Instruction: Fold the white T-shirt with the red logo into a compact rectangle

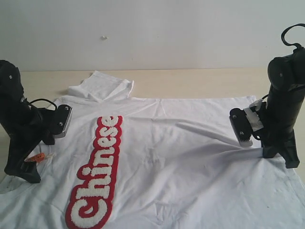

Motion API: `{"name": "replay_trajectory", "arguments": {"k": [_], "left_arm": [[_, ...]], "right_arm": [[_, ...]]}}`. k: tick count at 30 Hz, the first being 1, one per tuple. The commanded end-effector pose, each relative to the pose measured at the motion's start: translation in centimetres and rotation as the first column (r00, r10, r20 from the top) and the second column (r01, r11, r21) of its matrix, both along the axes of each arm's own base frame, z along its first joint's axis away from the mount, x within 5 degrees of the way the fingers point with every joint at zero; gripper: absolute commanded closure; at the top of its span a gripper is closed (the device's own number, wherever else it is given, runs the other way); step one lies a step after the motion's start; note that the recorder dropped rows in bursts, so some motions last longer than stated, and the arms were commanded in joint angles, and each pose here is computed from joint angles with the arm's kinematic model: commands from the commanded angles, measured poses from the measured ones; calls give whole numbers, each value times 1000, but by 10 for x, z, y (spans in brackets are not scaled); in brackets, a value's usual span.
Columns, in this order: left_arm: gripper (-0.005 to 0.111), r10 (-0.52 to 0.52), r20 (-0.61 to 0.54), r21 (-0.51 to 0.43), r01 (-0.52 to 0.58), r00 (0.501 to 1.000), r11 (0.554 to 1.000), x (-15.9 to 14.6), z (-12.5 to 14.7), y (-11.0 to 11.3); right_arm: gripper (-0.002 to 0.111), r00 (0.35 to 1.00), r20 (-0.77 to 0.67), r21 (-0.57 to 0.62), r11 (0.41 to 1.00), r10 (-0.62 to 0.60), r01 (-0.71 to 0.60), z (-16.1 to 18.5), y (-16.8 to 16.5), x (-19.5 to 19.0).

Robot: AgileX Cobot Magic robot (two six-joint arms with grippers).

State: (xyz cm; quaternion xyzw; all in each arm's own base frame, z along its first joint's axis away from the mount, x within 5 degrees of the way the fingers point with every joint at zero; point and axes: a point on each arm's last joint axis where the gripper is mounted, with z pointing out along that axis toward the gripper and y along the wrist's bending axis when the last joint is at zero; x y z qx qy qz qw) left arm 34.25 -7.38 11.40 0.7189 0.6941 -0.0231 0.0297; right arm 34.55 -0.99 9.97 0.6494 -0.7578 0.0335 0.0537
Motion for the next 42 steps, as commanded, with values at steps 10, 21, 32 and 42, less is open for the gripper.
{"name": "replay_trajectory", "arguments": {"k": [10, 21, 32, 42], "left_arm": [[106, 44, -56, 2, -44, 997, 999, 0, -21, 0], [107, 44, 24, -21, -44, 999, 999, 2, 27, 1], [107, 40, 200, -48, -31, 979, 998, -1, 97, 5], [107, 176, 332, -54, -167, 927, 984, -11, 145, 56]], "right_arm": [[108, 999, -6, 36, 998, -44, 44, -37, 3, -2], [108, 995, 14, 43, 994, -97, 96, 18, 3, 5], [108, 974, 204, 49, 995, -95, 87, 97, 2, 9], [108, 949, 304, -99, 988, -87, 123, 148, -12, 4]]}}
